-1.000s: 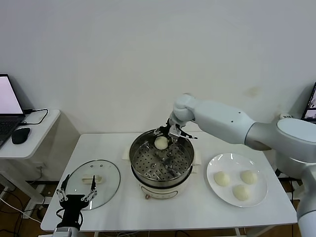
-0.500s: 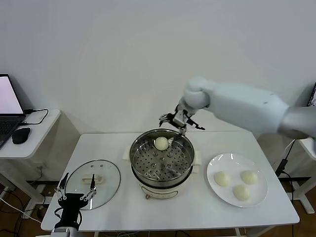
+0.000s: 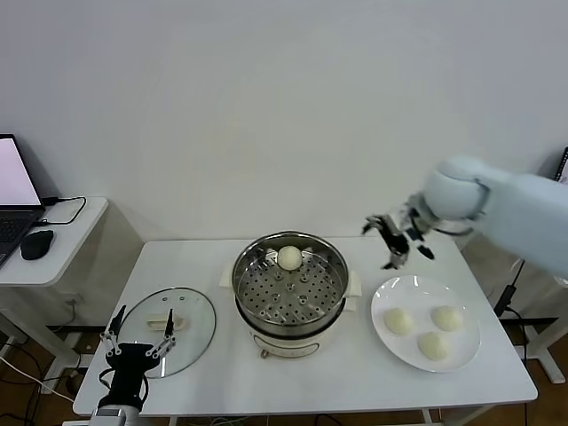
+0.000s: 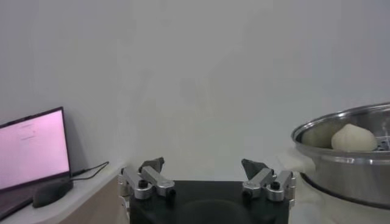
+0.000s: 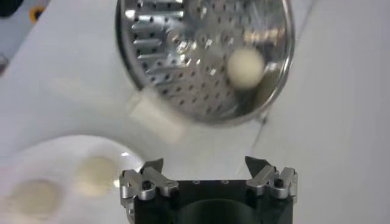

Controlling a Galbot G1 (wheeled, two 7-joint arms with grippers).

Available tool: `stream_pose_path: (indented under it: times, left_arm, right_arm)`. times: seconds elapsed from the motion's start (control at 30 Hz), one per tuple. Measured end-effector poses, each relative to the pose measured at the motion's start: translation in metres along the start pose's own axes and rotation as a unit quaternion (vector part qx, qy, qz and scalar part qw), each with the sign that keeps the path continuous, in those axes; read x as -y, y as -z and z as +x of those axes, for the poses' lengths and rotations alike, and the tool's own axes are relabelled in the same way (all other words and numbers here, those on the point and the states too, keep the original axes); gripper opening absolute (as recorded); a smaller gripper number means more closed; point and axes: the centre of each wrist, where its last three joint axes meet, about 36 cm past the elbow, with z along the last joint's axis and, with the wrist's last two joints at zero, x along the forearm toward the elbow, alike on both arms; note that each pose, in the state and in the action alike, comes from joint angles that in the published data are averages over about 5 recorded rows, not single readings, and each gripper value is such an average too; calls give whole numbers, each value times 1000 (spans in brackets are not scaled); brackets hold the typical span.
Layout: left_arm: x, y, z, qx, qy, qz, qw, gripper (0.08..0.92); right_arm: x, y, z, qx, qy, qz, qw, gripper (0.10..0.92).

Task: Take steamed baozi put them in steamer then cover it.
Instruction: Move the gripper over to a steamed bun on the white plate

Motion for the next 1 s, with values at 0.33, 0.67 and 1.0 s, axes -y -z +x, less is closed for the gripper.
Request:
stream_pose_path:
  times: [0.33, 0.67, 1.0]
  left_arm:
    - [-2, -4, -1, -6, 3, -4, 1000, 823]
    - [-4, -7, 0, -11, 9, -5, 1000, 823]
    - [-3, -11, 1, -15, 11, -3, 1000, 823]
  right_arm:
    - [-55, -45, -41, -23, 42, -52, 997, 823]
    - [-69, -63, -79, -39, 64, -57, 996, 823]
    - [-72, -66, -113, -43, 73, -59, 995, 823]
